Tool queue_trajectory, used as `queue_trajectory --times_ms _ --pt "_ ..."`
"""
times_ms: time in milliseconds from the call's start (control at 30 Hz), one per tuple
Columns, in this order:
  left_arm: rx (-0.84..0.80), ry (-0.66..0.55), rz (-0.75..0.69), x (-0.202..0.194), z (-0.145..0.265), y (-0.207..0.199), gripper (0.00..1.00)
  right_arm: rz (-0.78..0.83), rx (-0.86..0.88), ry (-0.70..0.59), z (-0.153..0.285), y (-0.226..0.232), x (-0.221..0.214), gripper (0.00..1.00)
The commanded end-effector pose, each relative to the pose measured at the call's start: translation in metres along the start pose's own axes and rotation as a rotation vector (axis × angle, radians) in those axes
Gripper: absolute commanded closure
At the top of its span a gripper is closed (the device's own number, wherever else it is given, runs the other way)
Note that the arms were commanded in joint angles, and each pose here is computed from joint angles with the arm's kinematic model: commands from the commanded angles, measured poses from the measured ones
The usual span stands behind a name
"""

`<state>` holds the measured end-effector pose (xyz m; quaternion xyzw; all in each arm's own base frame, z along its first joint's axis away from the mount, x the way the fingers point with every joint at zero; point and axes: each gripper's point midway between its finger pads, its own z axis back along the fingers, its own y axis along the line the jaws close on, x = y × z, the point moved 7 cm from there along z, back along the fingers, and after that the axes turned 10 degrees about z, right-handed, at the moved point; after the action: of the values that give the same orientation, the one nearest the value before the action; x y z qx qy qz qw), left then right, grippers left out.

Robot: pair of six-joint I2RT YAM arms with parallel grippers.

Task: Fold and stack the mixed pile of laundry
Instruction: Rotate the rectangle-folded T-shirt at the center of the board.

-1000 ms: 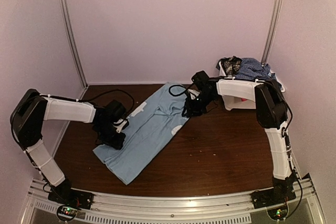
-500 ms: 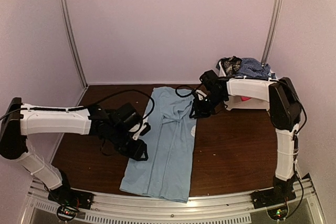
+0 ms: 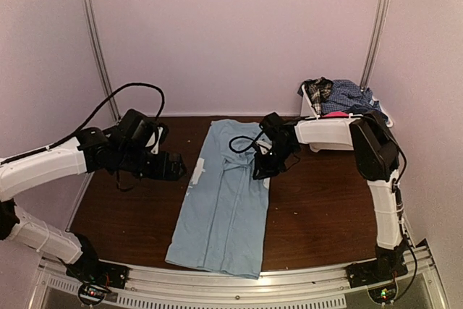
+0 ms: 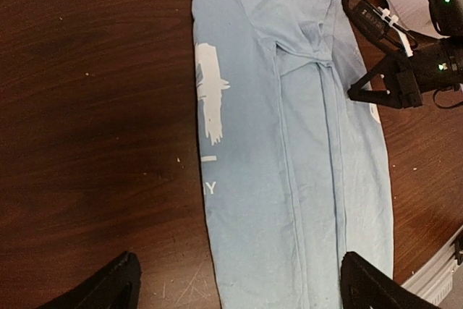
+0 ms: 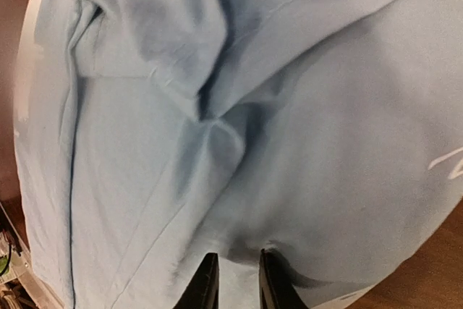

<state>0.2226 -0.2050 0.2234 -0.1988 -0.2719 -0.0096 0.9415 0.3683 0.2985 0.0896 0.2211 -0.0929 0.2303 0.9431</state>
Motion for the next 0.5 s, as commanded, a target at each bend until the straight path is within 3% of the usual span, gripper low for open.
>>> queue_trajectory --times_ms 0,200,333,467 --pt "0.029 -0.089 0.026 0.014 0.004 0.010 0.02 -0.057 -0.157 0.033 -0.017 -0.057 0.005 0.79" --pt "0.003 0.053 0.031 0.016 -0.032 0.021 0.02 -0.072 -0.143 -0.030 -0.014 -0.098 0.056 0.77" --pt "-0.054 0.143 -0.004 0.016 -0.058 0.012 0.03 -0.001 -0.065 -0.109 0.029 -0.073 0.089 0.70" --pt "-0.162 0.198 -0.005 0.003 -0.069 -0.002 0.15 0.022 0.030 -0.209 0.086 -0.040 0.080 0.64"
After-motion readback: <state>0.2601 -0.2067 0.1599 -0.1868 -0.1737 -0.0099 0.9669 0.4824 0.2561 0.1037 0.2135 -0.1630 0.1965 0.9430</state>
